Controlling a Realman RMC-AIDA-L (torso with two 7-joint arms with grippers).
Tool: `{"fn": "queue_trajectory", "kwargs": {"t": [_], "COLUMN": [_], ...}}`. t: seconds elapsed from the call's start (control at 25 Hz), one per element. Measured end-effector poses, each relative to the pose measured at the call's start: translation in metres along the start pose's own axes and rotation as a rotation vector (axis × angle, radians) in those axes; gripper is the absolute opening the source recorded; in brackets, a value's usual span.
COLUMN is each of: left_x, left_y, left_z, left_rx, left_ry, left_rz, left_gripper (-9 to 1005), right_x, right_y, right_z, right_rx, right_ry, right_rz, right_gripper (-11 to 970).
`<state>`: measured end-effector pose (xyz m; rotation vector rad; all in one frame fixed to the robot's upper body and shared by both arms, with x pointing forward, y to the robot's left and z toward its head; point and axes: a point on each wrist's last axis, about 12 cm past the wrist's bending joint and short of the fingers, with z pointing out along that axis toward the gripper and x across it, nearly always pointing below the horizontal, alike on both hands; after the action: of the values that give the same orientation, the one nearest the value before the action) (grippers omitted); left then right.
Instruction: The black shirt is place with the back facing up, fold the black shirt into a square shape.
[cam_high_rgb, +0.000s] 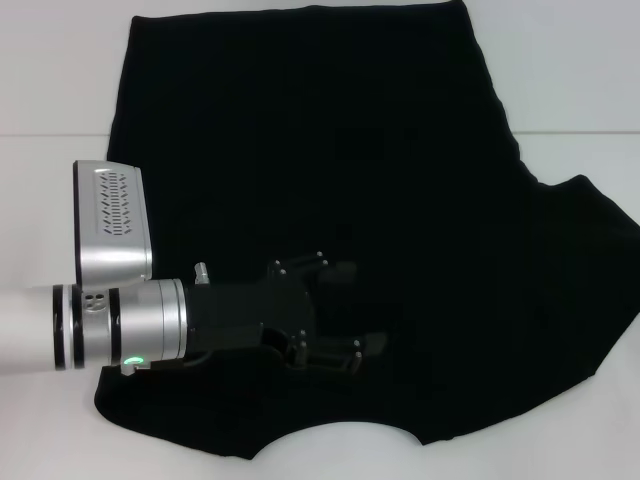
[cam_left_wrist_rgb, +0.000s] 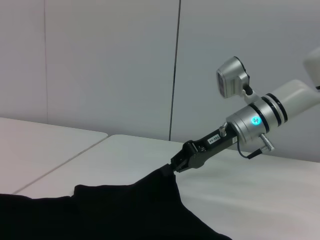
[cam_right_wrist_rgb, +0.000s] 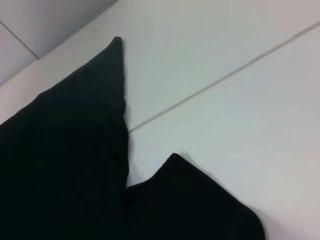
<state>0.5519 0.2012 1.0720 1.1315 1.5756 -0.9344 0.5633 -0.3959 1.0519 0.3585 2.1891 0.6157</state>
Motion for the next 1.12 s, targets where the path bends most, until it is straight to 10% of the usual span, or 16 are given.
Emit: {"fn": "queue_trajectory", "kwargs": {"t": [0.6, 1.12], "left_x": [0.000, 0.000], "left_y": [0.000, -0.001], "left_z": [0.000, 0.001], "left_rx": [0.002, 0.000], "left_ry": [-0.001, 0.000], "left_rz": [-0.001, -0.016], "left_gripper": [948, 948], "right_x": [-0.009, 0.003], "right_y": [0.081, 0.132], "right_z": [0.034, 0.062], "right_rx": [-0.309, -0.360], "right_ry": [0.113, 0.283], "right_rz": [-0.152, -0.258], "right_gripper": [22, 24]}}
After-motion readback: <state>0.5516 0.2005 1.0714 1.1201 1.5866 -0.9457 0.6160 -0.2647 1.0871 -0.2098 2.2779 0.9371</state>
